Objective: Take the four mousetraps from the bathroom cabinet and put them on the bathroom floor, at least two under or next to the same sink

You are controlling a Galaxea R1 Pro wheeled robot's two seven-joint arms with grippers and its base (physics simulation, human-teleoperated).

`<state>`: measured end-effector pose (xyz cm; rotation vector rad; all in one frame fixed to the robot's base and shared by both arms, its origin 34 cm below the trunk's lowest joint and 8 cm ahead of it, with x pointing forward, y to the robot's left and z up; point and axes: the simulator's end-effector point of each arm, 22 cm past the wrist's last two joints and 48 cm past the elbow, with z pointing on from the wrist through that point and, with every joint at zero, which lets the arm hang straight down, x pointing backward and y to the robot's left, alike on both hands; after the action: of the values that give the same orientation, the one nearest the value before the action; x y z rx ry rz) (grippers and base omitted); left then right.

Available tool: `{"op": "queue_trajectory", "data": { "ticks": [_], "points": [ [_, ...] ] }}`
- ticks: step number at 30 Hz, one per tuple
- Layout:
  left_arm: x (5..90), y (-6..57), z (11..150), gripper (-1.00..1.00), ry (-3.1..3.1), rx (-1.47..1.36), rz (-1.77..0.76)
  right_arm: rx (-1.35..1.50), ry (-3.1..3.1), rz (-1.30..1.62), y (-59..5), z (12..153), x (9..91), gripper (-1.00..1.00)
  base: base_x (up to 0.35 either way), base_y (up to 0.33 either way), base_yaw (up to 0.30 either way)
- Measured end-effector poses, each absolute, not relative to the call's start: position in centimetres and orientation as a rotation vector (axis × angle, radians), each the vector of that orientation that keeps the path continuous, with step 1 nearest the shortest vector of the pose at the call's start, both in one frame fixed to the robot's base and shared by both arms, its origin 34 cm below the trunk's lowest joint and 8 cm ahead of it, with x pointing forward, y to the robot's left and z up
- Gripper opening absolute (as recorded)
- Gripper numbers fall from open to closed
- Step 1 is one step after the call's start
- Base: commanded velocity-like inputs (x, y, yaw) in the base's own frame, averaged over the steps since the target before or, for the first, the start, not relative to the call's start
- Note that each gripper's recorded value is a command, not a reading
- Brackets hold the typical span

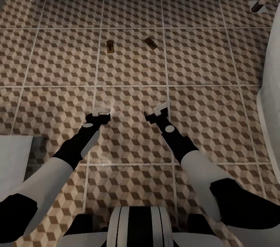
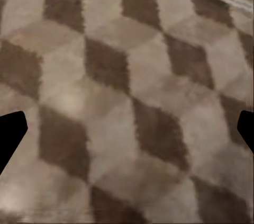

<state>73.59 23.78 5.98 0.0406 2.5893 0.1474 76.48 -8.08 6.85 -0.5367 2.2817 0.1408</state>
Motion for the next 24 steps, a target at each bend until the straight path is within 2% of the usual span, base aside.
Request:
{"op": "queue_trajectory", "data": {
  "ticks": [8,24],
  "points": [
    [73.58,23.77,6.01,1.0,2.589,0.041,0.147,-0.537,2.281,0.141,-8.08,6.89,76.5,1.0,-0.237,0.0,0.0],
    [73.64,23.67,6.09,1.0,2.588,0.04,0.146,-0.536,2.281,0.141,-8.08,6.9,76.5,1.0,-0.021,0.0,0.0]
  ]
}}
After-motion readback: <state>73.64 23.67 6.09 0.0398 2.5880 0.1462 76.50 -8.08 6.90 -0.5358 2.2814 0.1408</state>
